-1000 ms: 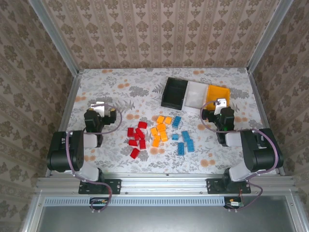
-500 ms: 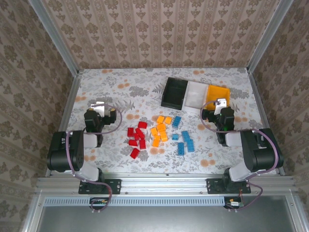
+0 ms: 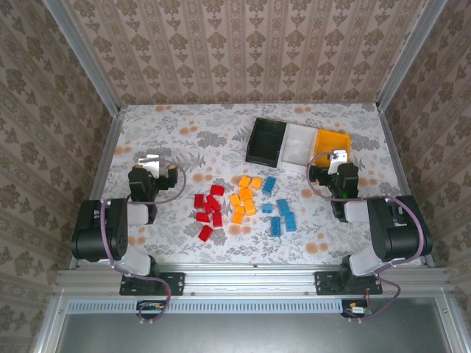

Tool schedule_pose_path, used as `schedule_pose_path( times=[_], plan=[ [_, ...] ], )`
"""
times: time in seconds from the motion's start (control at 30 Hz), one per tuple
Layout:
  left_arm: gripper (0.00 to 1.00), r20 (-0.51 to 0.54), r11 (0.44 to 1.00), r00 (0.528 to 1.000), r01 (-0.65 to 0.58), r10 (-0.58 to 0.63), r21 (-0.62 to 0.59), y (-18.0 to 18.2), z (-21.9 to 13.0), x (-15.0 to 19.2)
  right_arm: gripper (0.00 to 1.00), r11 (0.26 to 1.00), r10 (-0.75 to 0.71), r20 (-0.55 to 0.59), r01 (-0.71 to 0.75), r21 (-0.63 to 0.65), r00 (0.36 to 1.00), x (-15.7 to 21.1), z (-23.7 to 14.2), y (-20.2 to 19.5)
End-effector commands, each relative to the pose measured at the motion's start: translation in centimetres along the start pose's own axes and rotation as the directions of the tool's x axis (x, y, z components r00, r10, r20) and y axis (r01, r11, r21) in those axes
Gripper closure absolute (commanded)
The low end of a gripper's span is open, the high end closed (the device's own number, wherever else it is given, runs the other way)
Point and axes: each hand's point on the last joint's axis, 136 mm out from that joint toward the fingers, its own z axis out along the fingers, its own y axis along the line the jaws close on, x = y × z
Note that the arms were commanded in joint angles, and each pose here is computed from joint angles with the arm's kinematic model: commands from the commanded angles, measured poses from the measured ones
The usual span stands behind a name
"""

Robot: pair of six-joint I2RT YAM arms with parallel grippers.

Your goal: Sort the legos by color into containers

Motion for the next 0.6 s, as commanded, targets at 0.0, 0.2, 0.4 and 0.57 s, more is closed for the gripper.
schedule_pose_path(
  times=[0.0,0.2,0.4,0.57],
  plan=[
    [0.00,-0.008,1.000,1.000,0.007,-0.007,0.004,0.4,0.5,-0.3,0.00,1.000,0.018,0.002,-0.018,-0.008,1.000,-0.4,0.3,0.0],
    [0.00,-0.014,0.999,1.000,0.019,-0.020,-0.026,0.9,0.6,-0.2,0.00,1.000,0.017,0.002,-0.017,-0.008,1.000,-0.4,0.3,0.0],
    [0.00,-0.016,0.999,1.000,0.021,-0.021,-0.040,1.2,0.6,-0.3,0.00,1.000,0.018,0.010,-0.018,-0.003,1.000,-0.6,0.3,-0.1],
    [0.00,-0.069,0.996,0.997,0.030,-0.035,-0.082,2.0,0.3,-2.3,0.00,0.998,0.036,-0.026,-0.034,0.053,0.999,-2.5,-0.4,-0.9]
  ],
)
